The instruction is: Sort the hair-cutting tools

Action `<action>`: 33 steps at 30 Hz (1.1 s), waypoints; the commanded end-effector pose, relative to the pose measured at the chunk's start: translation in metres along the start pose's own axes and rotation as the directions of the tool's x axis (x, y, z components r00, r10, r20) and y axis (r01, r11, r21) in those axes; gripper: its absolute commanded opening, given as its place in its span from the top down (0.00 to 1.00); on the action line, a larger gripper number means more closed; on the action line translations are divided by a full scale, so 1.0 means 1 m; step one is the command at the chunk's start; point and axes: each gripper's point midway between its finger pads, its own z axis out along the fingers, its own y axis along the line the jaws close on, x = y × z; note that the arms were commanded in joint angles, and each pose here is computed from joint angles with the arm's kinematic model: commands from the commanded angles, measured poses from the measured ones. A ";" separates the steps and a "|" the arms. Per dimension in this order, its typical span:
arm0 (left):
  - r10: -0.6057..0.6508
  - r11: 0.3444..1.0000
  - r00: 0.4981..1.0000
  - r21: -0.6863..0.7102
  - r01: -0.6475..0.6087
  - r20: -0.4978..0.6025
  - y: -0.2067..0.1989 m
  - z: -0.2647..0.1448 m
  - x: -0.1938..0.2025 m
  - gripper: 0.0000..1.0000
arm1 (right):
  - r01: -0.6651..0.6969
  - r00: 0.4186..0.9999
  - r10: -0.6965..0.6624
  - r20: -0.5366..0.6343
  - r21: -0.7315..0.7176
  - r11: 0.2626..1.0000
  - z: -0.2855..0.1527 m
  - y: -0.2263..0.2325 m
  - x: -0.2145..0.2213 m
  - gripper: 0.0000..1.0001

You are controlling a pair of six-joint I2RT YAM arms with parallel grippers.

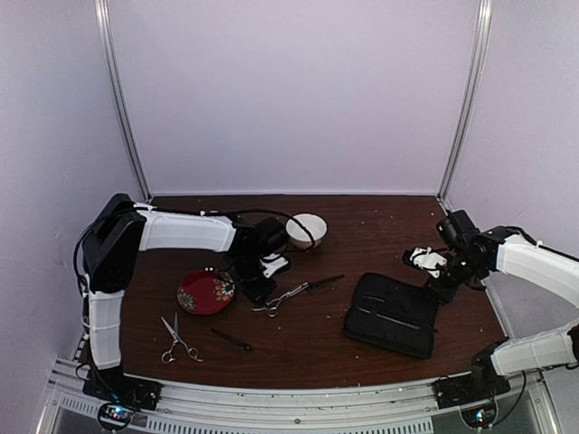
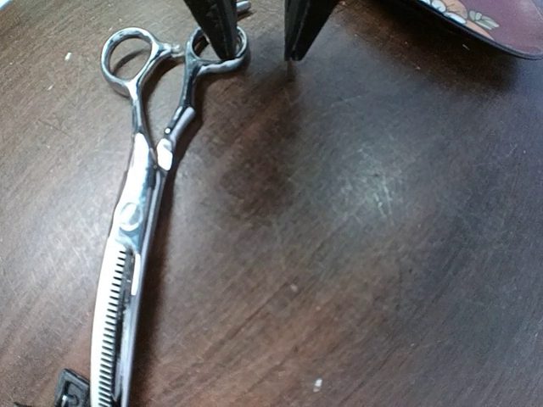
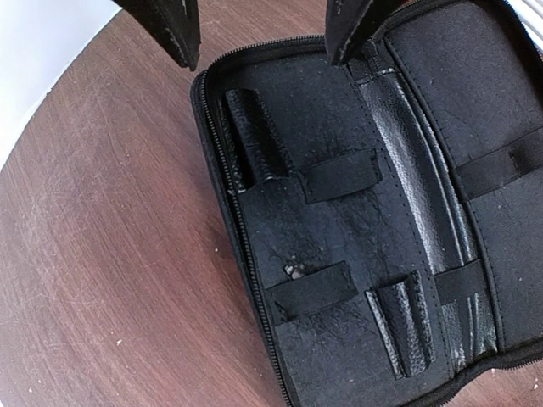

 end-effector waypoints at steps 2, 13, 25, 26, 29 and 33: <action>0.005 1.000 1.000 -0.024 -0.005 -0.013 0.003 0.006 -0.001 0.76 | -0.030 0.999 0.029 0.014 0.028 0.999 -0.002 -0.008 -0.004 0.49; 0.081 0.996 0.996 0.039 -0.082 0.020 -0.013 -0.001 0.002 0.75 | -0.036 0.999 0.036 0.015 0.037 0.999 0.001 -0.011 -0.004 0.49; 0.080 0.996 0.997 -0.026 -0.080 0.002 -0.001 0.003 0.008 1.00 | -0.079 0.996 0.083 -0.045 0.073 0.994 0.018 -0.041 -0.010 0.49; 0.084 0.996 0.996 -0.034 -0.084 0.017 0.001 -0.002 0.007 1.00 | -0.083 0.995 0.087 -0.054 0.071 0.994 0.021 -0.044 -0.008 0.49; 0.105 0.994 0.993 -0.051 -0.101 0.062 0.003 -0.018 0.006 1.00 | -0.083 0.993 0.088 -0.074 0.065 0.994 0.027 -0.048 -0.003 0.48; 0.125 0.990 0.987 -0.078 -0.117 0.103 0.007 -0.039 0.003 1.00 | -0.037 0.993 0.043 -0.111 0.054 0.998 0.035 -0.050 0.001 0.46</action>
